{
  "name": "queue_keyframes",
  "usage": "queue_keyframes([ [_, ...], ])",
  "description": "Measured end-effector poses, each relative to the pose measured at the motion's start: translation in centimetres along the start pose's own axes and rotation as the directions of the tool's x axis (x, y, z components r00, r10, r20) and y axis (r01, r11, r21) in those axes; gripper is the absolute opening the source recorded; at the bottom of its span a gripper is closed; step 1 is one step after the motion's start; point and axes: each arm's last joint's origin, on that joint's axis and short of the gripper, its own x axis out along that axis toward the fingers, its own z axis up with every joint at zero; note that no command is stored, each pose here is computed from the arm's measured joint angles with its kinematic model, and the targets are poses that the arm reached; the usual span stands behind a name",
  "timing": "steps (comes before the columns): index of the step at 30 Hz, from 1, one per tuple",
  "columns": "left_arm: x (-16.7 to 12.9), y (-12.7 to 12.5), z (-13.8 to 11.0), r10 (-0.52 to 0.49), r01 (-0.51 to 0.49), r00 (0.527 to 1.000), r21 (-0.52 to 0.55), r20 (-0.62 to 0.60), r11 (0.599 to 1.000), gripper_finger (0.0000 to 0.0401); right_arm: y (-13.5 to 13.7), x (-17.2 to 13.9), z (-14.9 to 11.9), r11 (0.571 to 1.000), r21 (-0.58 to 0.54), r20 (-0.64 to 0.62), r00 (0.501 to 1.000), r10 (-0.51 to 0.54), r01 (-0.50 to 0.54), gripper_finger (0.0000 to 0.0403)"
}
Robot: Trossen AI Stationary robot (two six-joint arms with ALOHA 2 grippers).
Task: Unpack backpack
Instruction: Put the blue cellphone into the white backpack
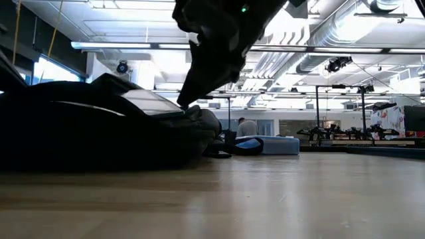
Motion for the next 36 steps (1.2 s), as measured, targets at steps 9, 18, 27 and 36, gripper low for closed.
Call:
queue_keyframes([
  [9, 2.1, -0.4, 0.0, -0.017, 0.016, 1.0, -0.023, -0.012, 1.0, 0.0, -0.9, 3.1, -0.3, 0.998, -0.031, -0.005, 0.998, 0.056, -0.056, 0.0],
  [18, 2.6, -1.5, 1.0, -0.079, 0.079, 0.997, 0.022, 0.002, 0.997, 0.0, -1.0, 6.1, 0.4, 0.999, 0.008, 0.197, 0.98, -0.036, 0.035, 0.0],
  [27, 0.1, -2.5, 2.9, -0.099, 0.087, 0.982, 0.081, 0.159, 0.993, 0.0, -0.4, 3.0, 0.8, 0.958, -0.011, 0.217, 0.936, -0.276, 0.285, 0.0],
  [36, 0.2, -2.4, 3.0, -0.092, 0.081, 0.985, 0.084, 0.144, 0.993, 0.0, 2.3, 1.5, 1.3, 0.992, -0.059, 0.286, 0.954, -0.091, 0.112, 0.0002],
])
